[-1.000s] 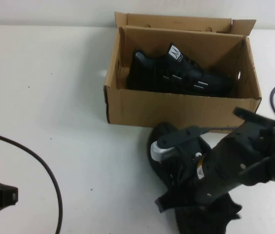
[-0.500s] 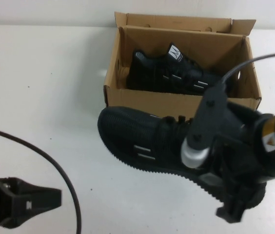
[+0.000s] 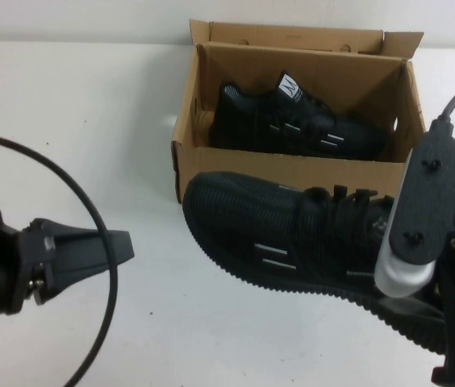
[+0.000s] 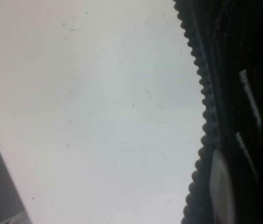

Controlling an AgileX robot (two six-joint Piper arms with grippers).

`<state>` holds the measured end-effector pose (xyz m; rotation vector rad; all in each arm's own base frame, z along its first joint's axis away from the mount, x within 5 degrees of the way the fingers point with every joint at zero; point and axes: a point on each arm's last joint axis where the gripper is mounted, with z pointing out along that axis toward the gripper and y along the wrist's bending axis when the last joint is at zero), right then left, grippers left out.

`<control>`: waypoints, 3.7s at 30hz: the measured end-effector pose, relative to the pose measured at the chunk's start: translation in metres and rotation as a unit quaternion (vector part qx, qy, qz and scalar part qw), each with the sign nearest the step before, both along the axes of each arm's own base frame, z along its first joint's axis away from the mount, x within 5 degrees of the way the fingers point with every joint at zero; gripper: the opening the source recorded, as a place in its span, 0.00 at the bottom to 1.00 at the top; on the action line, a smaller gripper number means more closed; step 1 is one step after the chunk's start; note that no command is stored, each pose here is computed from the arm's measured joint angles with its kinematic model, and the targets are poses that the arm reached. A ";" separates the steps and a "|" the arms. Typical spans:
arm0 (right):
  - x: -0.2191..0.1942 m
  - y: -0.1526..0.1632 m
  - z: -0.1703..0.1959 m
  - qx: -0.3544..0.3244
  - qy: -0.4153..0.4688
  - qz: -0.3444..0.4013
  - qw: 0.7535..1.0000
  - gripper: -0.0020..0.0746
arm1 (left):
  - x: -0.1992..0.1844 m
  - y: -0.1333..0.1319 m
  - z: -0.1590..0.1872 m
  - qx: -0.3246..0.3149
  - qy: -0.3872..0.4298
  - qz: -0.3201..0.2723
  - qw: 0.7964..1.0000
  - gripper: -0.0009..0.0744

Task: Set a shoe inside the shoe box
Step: Hand over the shoe

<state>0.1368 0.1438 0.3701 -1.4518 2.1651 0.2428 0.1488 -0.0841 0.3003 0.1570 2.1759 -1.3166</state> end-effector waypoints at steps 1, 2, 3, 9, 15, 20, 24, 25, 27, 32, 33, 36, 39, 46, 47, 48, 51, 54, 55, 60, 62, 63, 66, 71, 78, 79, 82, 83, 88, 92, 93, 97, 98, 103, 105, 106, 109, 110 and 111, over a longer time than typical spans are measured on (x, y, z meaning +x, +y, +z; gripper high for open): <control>-0.001 0.000 0.000 0.002 0.003 0.001 1.000 0.02 | 0.001 0.000 0.000 -0.004 0.001 0.003 1.000 0.01; -0.001 0.001 0.000 0.004 0.007 0.001 1.000 0.02 | 0.003 0.000 0.000 -0.010 0.007 0.005 1.000 0.03; -0.002 0.001 0.000 0.006 0.010 0.002 1.000 0.02 | 0.004 -0.001 -0.001 -0.019 0.017 0.004 1.000 0.05; -0.003 0.001 -0.001 0.005 0.019 0.003 1.000 0.02 | 0.015 -0.007 -0.009 -0.070 0.083 -0.018 0.994 0.36; -0.004 0.001 -0.001 0.002 0.022 0.005 1.000 0.02 | 0.029 -0.010 -0.012 -0.128 0.121 -0.009 0.984 0.67; -0.004 0.001 -0.001 0.003 0.023 0.005 1.000 0.02 | 0.036 -0.011 -0.019 -0.134 0.145 -0.012 0.980 0.71; -0.004 0.001 -0.001 0.003 0.024 0.005 1.000 0.02 | 0.040 -0.019 -0.026 -0.136 0.167 -0.022 0.976 0.71; -0.004 0.001 -0.001 0.003 0.024 0.005 1.000 0.02 | 0.041 -0.022 -0.026 -0.133 0.168 -0.027 0.976 0.71; -0.004 0.001 -0.001 0.003 0.024 0.005 1.000 0.02 | 0.044 -0.033 -0.028 -0.132 0.172 -0.040 0.976 0.71; -0.004 0.001 -0.001 0.003 0.024 0.005 1.000 0.02 | 0.054 -0.056 -0.031 -0.132 0.172 -0.059 0.974 0.71; -0.004 0.001 -0.001 0.003 0.024 0.005 1.000 0.02 | 0.056 -0.060 -0.032 -0.128 0.173 -0.062 0.974 0.71; -0.005 0.000 -0.001 0.000 0.028 0.006 1.000 0.02 | 0.066 -0.072 -0.035 -0.122 0.177 -0.070 0.974 0.71; -0.005 0.000 -0.002 -0.003 0.031 0.006 1.000 0.02 | 0.075 -0.082 -0.037 -0.118 0.178 -0.082 0.973 0.70; -0.007 -0.001 -0.001 -0.001 0.036 0.008 0.999 0.02 | 0.091 -0.097 -0.038 -0.091 0.150 -0.119 0.977 0.19; -0.008 -0.001 -0.001 0.000 0.037 0.009 0.999 0.02 | 0.091 -0.097 -0.038 -0.092 0.149 -0.119 0.977 0.19; -0.008 -0.001 -0.001 0.000 0.037 0.009 0.999 0.02 | 0.092 -0.097 -0.037 -0.091 0.146 -0.120 0.978 0.19; -0.008 0.000 -0.001 0.001 0.037 0.009 0.999 0.02 | 0.092 -0.098 -0.036 -0.092 0.143 -0.120 0.978 0.19; -0.008 0.000 -0.001 0.006 0.042 0.000 0.999 0.02 | 0.092 -0.098 -0.036 -0.092 0.142 -0.121 0.978 0.19; -0.008 0.000 -0.001 0.008 0.046 -0.008 0.999 0.02 | 0.092 -0.098 -0.036 -0.092 0.142 -0.121 0.978 0.19; -0.006 -0.001 0.003 0.018 0.045 -0.040 0.998 0.26 | 0.093 -0.098 -0.037 -0.091 0.144 -0.121 0.978 0.18; -0.003 -0.001 0.011 0.033 0.033 -0.060 0.997 0.49 | 0.093 -0.098 -0.037 -0.092 0.144 -0.122 0.978 0.18; -0.002 -0.001 0.017 0.045 0.023 -0.067 0.997 0.62 | 0.092 -0.098 -0.037 -0.091 0.144 -0.123 0.978 0.18; 0.001 0.001 0.037 0.089 -0.010 -0.072 0.993 0.84 | 0.092 -0.098 -0.038 -0.085 0.143 -0.127 0.978 0.18; 0.002 0.004 0.075 0.175 -0.063 -0.077 0.980 0.90 | 0.090 -0.098 -0.040 -0.074 0.141 -0.137 0.978 0.18; -0.007 0.002 0.098 0.262 0.005 -0.150 0.953 0.91 | 0.091 -0.098 -0.039 -0.077 0.132 -0.136 0.979 0.18; -0.008 0.002 0.097 0.269 0.032 -0.175 0.947 0.91 | 0.091 -0.098 -0.039 -0.079 0.125 -0.136 0.980 0.18; -0.008 -0.001 0.093 0.289 0.105 -0.271 0.912 0.89 | 0.095 -0.098 -0.039 -0.077 0.115 -0.117 0.983 0.18; -0.007 -0.002 0.091 0.286 0.117 -0.299 0.903 0.89 | 0.097 -0.097 -0.040 -0.073 0.111 -0.107 0.985 0.18; -0.006 -0.012 0.064 0.270 0.162 -0.422 0.850 0.89 | 0.105 -0.094 -0.044 -0.049 0.101 -0.061 0.992 0.18; -0.010 -0.017 0.043 0.291 0.197 -0.476 0.806 0.89 | 0.108 -0.093 -0.045 -0.041 0.098 -0.045 0.993 0.18; -0.012 -0.019 0.038 0.303 0.205 -0.489 0.792 0.89 | 0.109 -0.093 -0.045 -0.041 0.097 -0.042 0.993 0.18; -0.014 -0.021 0.019 0.363 0.234 -0.523 0.735 0.89 | 0.110 -0.093 -0.043 -0.044 0.097 -0.039 0.994 0.18; -0.014 -0.021 0.015 0.377 0.240 -0.527 0.723 0.89 | 0.110 -0.093 -0.043 -0.045 0.097 -0.040 0.993 0.18; -0.010 -0.018 -0.007 0.426 0.266 -0.547 0.670 0.89 | 0.109 -0.093 -0.043 -0.046 0.098 -0.042 0.993 0.18; -0.008 -0.017 -0.012 0.434 0.262 -0.547 0.666 0.89 | 0.109 -0.094 -0.042 -0.049 0.099 -0.046 0.993 0.18; -0.007 -0.017 -0.014 0.438 0.258 -0.545 0.667 0.89 | 0.108 -0.094 -0.042 -0.050 0.099 -0.050 0.993 0.18; -0.004 -0.017 -0.016 0.443 0.241 -0.541 0.673 0.89 | 0.108 -0.094 -0.042 -0.050 0.097 -0.054 0.993 0.18; -0.003 -0.017 -0.016 0.443 0.237 -0.540 0.675 0.89 | 0.107 -0.094 -0.042 -0.051 0.097 -0.054 0.992 0.18; -0.003 -0.017 -0.015 0.444 0.232 -0.538 0.678 0.89 | 0.107 -0.094 -0.042 -0.050 0.096 -0.055 0.993 0.18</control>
